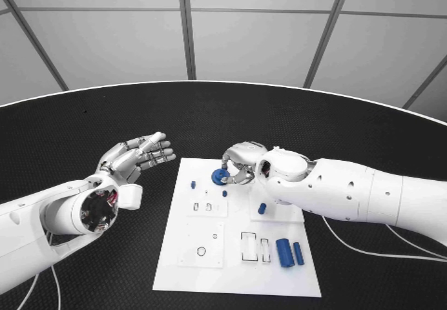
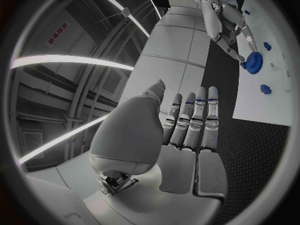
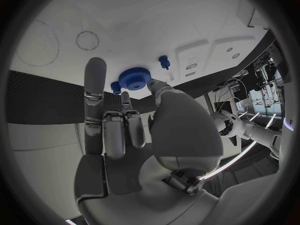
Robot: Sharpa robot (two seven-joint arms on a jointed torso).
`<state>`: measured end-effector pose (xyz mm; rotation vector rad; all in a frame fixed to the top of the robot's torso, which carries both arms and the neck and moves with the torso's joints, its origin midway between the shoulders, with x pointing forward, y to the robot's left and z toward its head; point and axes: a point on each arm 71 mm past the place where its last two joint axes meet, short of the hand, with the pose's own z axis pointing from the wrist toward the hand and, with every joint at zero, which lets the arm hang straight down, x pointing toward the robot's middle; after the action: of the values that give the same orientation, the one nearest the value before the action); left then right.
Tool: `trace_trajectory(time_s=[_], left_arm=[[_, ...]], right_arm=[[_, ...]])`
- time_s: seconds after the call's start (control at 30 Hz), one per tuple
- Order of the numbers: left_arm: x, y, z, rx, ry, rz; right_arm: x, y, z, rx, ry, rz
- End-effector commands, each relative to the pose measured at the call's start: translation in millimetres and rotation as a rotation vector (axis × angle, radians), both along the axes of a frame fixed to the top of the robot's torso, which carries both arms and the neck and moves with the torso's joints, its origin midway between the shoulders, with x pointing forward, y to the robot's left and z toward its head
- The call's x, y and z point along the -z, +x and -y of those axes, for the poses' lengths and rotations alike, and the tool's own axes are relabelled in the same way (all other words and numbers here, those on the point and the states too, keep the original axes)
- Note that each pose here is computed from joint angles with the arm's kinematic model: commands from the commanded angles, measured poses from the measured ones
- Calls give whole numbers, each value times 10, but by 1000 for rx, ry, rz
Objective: Assemble the parts on the task board
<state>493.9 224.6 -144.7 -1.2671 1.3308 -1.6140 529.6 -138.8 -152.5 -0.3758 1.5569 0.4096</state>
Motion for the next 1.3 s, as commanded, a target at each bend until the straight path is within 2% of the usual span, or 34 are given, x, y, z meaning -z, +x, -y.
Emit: trace_trajectory(time_s=[0.03,0.2,0.47,0.6,0.73,0.8,0.97,1.3], left_arm=[[2,6,-8,-1,0,0],[7,23,-13,1,-1,0],[21,62,3,11,-3,-2],[27,79,16,21,-3,-1],[31,87,28,33,1,1],[33,89,29,38,3,1],[36,95,15,41,6,3],[39,103,6,40,8,4]], right_arm=[[-67,-61,98,-8,61,51],[-151,-164,383,-8,204,64],[-209,-267,1232,84,425,1],[-229,-296,1607,128,464,10],[-229,-301,1802,152,471,23],[-195,-309,1871,163,471,24],[-14,-343,2017,197,465,6],[248,-375,2113,242,447,-51]])
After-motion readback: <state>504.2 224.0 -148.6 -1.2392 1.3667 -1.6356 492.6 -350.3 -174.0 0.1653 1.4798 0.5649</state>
